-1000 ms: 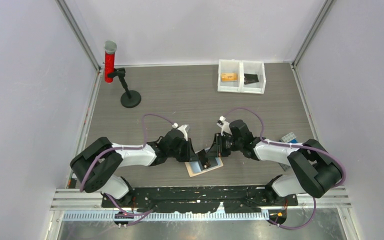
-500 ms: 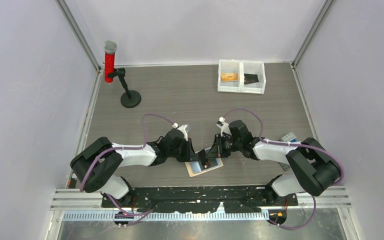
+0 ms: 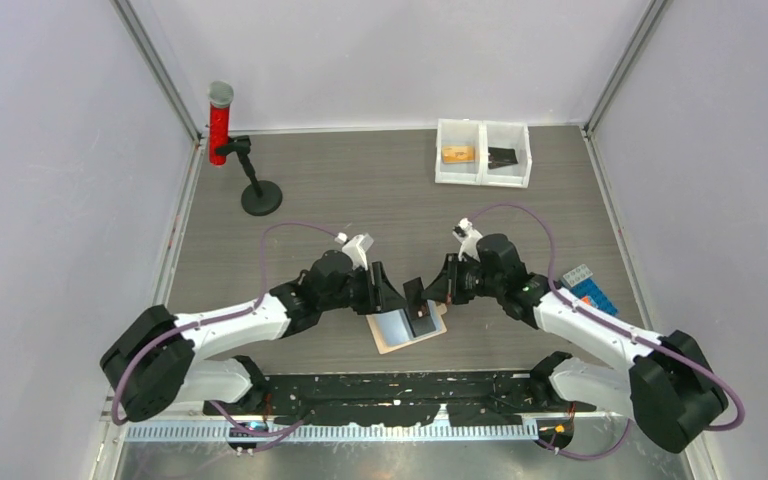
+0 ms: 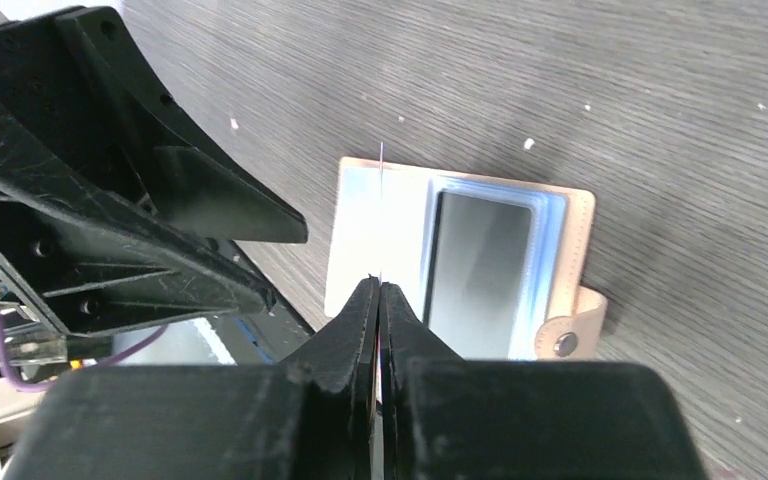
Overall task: Take the credit cards out of the card holder
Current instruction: Remove the credit card from the card holder.
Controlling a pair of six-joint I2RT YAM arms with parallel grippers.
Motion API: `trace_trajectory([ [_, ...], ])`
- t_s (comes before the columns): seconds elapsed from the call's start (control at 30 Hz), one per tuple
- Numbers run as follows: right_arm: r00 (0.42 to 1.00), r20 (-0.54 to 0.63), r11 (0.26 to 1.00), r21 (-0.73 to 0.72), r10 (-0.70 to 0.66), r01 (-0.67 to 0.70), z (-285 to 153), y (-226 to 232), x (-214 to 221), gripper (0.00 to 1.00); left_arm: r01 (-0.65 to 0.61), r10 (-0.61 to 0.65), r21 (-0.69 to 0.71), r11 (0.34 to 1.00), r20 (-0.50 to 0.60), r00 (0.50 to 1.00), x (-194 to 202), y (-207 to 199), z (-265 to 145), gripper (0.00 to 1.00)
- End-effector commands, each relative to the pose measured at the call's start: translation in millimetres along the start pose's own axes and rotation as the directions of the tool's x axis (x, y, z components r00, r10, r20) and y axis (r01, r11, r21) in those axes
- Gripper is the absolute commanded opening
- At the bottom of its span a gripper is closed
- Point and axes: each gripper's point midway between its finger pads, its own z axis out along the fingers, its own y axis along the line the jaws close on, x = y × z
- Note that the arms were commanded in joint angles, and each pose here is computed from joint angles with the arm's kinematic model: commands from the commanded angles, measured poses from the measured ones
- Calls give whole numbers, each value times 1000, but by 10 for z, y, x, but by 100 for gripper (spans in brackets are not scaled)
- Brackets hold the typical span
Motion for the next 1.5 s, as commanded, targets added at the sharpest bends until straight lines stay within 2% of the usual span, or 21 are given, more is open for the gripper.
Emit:
trace_trajectory([
  [0.0, 994, 105, 994, -106, 8, 3, -128, 326, -272, 5, 10, -14, 114, 993, 36, 999, -112, -329, -149, 48],
  [0.23, 974, 215, 940, -341, 72, 6, -426, 807, -398, 5, 27, -43, 196, 980, 74, 996, -194, -542, -313, 54],
  [0.4, 966, 234, 890, -456, 111, 9, -606, 1034, -418, 5, 31, -60, 270, 962, 99, 993, -240, -691, -417, 56],
  [0.47, 965, 234, 879, -477, 122, 5, -628, 1050, -393, 5, 36, -72, 316, 948, 104, 992, -262, -783, -458, 52],
  [0.57, 964, 240, 873, -488, 112, 20, -649, 1071, -386, 5, 43, -90, 387, 921, 104, 990, -263, -899, -519, 41],
  [0.7, 973, 219, 865, -499, 72, 49, -644, 1085, -318, 9, 48, -103, 448, 893, 100, 990, -237, -971, -588, 18],
  [0.8, 980, 199, 882, -464, 11, 85, -601, 1011, -256, 18, 42, -92, 442, 896, 93, 991, -199, -950, -617, 1],
  [0.93, 977, 186, 893, -414, -107, 177, -602, 882, -199, 35, -4, -21, 398, 917, 59, 998, -67, -859, -670, 0],
  [1.07, 965, 144, 857, -443, -221, 262, -715, 916, -157, 52, -82, 78, 346, 935, 25, 997, 84, -724, -752, 0],
  [1.13, 948, 136, 837, -445, -287, 317, -752, 926, -152, 56, -109, 113, 342, 933, 7, 994, 148, -696, -803, 0],
  [1.33, 950, 108, 821, -480, -295, 309, -702, 990, -218, 56, -146, 200, 391, 909, -102, 974, 341, -763, -912, 0],
  [1.47, 951, 68, 814, -501, -302, 295, -616, 1008, -193, 56, -137, 209, 426, 894, -126, 970, 385, -815, -938, 0],
])
